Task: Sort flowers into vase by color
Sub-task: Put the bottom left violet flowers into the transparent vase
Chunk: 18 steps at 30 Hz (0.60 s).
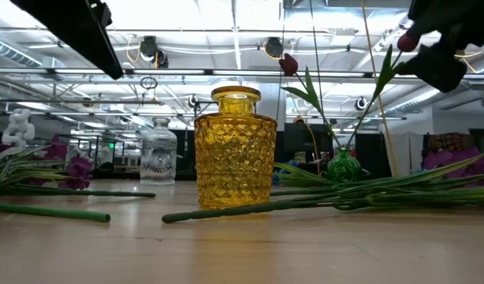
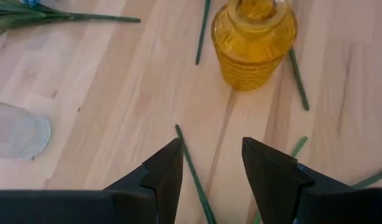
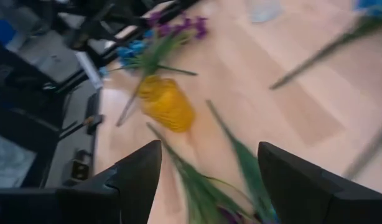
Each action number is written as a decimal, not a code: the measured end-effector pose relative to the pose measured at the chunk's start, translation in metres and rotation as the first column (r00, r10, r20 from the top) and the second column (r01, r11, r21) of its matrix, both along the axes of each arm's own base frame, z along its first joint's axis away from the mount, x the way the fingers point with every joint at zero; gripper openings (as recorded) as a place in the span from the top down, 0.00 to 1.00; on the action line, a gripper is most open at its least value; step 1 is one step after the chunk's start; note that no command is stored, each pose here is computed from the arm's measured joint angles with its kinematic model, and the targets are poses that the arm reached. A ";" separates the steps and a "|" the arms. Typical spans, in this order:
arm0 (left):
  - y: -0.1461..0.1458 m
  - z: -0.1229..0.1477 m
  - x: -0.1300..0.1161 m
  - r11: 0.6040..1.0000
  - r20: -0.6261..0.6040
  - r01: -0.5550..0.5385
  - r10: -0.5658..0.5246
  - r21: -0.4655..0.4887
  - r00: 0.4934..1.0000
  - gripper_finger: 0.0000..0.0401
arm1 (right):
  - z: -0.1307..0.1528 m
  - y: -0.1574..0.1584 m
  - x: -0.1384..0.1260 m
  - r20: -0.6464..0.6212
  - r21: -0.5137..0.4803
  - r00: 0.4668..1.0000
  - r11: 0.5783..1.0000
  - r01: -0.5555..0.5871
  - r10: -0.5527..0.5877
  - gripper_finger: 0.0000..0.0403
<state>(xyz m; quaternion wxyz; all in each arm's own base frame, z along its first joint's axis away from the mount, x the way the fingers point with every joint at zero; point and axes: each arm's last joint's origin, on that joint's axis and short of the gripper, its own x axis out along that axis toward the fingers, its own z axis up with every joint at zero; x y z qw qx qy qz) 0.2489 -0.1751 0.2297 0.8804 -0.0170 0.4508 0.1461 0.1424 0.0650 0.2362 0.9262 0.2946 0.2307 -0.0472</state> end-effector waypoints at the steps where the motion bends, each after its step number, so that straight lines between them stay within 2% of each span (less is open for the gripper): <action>1: 0.000 -0.001 0.000 1.000 -0.002 -0.006 0.006 -0.004 1.000 0.57 | -0.001 0.004 0.003 0.008 -0.006 1.000 1.000 -0.012 0.012 0.36; 3: 0.000 -0.003 -0.001 0.999 -0.019 -0.039 0.038 -0.037 0.999 0.57 | -0.002 0.009 0.010 0.020 -0.015 0.999 1.000 -0.025 0.025 0.36; 5: 0.000 -0.003 -0.004 0.989 -0.072 -0.092 0.084 -0.113 0.994 0.57 | -0.004 0.013 0.014 0.026 -0.011 0.999 0.999 -0.037 0.037 0.36; 9: 0.000 -0.003 -0.016 0.949 -0.239 -0.195 0.135 -0.247 0.961 0.57 | -0.007 0.015 0.018 0.007 -0.016 0.999 0.999 -0.045 0.045 0.36; 14: -0.014 -0.005 -0.035 0.943 -0.361 -0.186 0.077 -0.277 0.929 0.57 | -0.005 0.016 0.019 0.035 -0.002 0.998 0.999 -0.043 0.043 0.36; 18: -0.022 -0.006 -0.043 0.945 -0.375 -0.152 0.035 -0.289 0.927 0.57 | -0.005 0.016 0.018 0.037 -0.012 0.998 0.998 -0.058 0.058 0.36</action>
